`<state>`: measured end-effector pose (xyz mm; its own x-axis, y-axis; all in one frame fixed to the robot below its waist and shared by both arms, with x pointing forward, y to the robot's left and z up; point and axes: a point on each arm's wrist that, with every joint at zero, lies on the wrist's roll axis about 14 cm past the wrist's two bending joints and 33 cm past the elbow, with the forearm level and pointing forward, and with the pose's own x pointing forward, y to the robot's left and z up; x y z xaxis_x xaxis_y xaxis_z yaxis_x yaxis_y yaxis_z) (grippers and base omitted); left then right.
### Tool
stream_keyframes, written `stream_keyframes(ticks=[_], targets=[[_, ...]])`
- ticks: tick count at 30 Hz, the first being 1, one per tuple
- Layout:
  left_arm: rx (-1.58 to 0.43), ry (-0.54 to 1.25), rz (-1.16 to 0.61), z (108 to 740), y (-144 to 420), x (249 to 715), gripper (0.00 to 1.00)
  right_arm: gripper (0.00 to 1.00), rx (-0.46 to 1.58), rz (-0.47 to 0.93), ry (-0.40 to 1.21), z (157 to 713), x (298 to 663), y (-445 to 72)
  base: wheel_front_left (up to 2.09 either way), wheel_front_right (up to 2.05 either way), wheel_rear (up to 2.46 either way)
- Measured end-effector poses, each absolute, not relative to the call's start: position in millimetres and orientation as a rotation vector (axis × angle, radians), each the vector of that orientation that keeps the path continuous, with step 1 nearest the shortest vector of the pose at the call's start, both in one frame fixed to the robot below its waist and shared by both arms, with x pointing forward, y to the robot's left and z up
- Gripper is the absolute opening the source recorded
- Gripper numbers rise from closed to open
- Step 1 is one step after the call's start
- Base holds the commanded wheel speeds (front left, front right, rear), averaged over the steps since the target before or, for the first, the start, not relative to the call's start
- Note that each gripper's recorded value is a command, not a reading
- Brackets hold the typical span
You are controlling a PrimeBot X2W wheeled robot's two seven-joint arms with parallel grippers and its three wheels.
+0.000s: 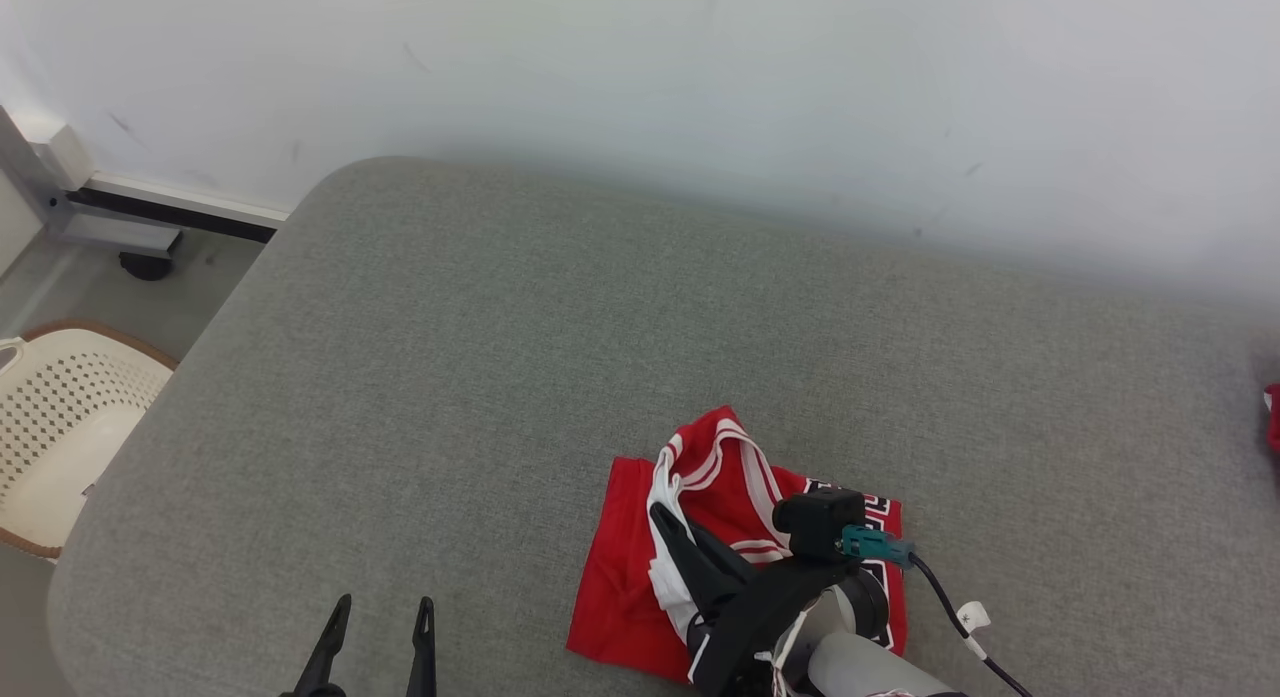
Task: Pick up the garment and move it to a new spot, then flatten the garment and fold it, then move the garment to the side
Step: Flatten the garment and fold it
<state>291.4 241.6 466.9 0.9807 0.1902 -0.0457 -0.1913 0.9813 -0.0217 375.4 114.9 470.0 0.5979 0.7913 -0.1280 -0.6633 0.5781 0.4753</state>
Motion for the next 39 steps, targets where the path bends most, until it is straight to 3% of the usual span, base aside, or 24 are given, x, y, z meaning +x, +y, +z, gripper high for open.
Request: stream_keyframes(ticks=[1,3,4,10,16,22,30,39], targets=[[-0.026,0.044,0.194,467,242,291,1.0,0.16,0.397,0.871,0.354,467,375,116,0.0,0.0,0.0],[-0.026,0.045,0.199,466,243,289,1.0,0.6,0.386,0.874,0.365,465,375,117,0.0,0.0,0.0],[-0.027,0.045,0.201,466,244,289,1.0,1.0,0.392,0.876,0.368,466,375,118,0.0,0.0,0.0],[-0.031,0.044,0.207,466,247,291,1.0,1.0,0.443,0.888,0.33,484,378,122,0.0,0.0,0.0],[-0.033,0.037,0.19,468,243,296,1.0,1.0,0.515,0.876,0.164,535,393,115,0.0,0.0,0.0],[-0.034,0.033,0.18,469,241,297,1.0,1.0,0.481,0.738,0.01,554,415,68,0.0,0.0,0.0],[-0.033,0.031,0.172,469,240,300,1.0,1.0,0.413,0.476,-0.005,519,424,-22,0.0,0.0,0.0],[-0.032,0.033,0.171,469,241,303,1.0,1.0,0.344,0.418,0.046,489,402,-46,0.0,0.0,0.0]])
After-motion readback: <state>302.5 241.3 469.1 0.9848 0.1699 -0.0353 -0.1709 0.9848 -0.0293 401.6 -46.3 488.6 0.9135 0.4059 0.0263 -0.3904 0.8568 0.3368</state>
